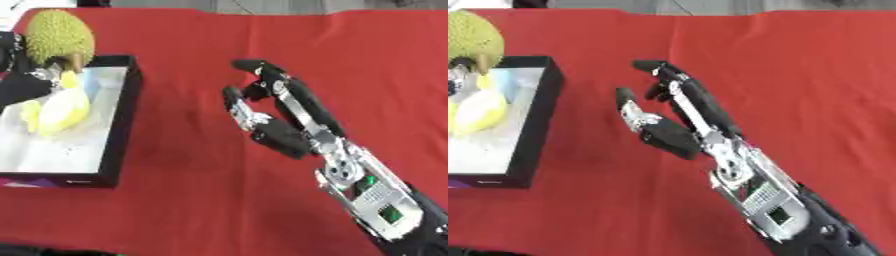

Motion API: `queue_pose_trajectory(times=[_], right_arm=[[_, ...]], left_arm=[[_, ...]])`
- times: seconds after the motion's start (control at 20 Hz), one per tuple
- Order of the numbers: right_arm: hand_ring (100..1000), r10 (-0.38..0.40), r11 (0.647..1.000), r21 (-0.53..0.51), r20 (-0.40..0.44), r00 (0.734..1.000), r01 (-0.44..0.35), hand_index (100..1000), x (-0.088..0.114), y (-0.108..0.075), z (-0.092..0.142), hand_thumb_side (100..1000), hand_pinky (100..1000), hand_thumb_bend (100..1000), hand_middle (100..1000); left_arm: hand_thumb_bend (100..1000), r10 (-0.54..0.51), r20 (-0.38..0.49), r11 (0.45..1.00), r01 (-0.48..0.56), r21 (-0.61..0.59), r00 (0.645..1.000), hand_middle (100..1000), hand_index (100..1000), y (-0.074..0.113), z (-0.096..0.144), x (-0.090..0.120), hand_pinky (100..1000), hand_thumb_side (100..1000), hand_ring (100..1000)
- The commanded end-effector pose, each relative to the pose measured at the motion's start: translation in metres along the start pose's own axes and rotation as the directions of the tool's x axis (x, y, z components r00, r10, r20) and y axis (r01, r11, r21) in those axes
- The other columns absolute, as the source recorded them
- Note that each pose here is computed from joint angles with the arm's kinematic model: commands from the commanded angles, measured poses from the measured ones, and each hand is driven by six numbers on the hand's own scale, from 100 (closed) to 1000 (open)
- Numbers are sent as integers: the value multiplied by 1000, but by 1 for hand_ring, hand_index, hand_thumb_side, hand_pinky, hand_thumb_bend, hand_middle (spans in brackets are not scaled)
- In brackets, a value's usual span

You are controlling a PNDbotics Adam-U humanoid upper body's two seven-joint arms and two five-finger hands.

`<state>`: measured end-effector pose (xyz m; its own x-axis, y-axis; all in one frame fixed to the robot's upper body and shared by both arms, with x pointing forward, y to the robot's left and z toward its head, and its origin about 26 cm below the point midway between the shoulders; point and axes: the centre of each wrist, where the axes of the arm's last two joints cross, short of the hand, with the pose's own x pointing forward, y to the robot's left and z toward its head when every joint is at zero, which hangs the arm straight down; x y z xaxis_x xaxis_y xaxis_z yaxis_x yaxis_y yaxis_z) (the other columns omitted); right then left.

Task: Pick up the objects with one hand, pass them to the other hand, and then place them into the box on the other side of the table.

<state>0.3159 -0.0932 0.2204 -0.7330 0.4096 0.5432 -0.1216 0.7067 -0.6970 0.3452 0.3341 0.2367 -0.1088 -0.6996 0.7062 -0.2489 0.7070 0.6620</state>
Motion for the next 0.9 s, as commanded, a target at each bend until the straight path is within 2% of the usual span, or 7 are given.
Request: queue_pose_trajectory(times=[0.05, 0.15, 0.3, 0.4, 0.7, 0.8, 0.9], right_arm=[[701, 8, 999, -40, 27, 1000, -7, 919, 6, -12, -1, 879, 713, 160, 900], [699, 7, 999, -52, 25, 1000, -6, 918, 7, -13, -1, 876, 712, 158, 900], [696, 4, 998, -66, 24, 1000, -3, 916, 7, -15, 0, 868, 710, 157, 880], [694, 0, 997, -73, 26, 1000, 1, 914, 7, -16, 1, 867, 709, 157, 871], [693, -10, 997, -80, 25, 1000, 12, 914, 7, -17, 2, 868, 708, 158, 870], [692, -11, 997, -81, 25, 1000, 13, 913, 7, -17, 2, 867, 708, 158, 870], [692, -12, 997, -81, 24, 1000, 14, 913, 7, -17, 2, 867, 708, 158, 870]], left_arm=[[100, -53, -8, 999, 53, 3, 999, 291, 301, 12, -3, -3, 706, 100, 441], [100, -73, -15, 997, 73, -22, 997, 340, 349, 11, -4, -9, 742, 100, 468], [175, -109, -43, 993, 107, -44, 993, 505, 543, 14, -7, -18, 852, 100, 591], [278, -133, -86, 990, 128, -62, 987, 574, 634, 16, -9, -26, 897, 100, 666], [445, -169, -241, 986, 165, -36, 956, 663, 741, 24, -15, -42, 951, 107, 761], [649, -179, -270, 983, 182, -13, 946, 692, 770, 24, -16, -44, 966, 294, 782], [715, -189, -286, 980, 199, 6, 939, 699, 779, 25, -15, -44, 975, 356, 789]])
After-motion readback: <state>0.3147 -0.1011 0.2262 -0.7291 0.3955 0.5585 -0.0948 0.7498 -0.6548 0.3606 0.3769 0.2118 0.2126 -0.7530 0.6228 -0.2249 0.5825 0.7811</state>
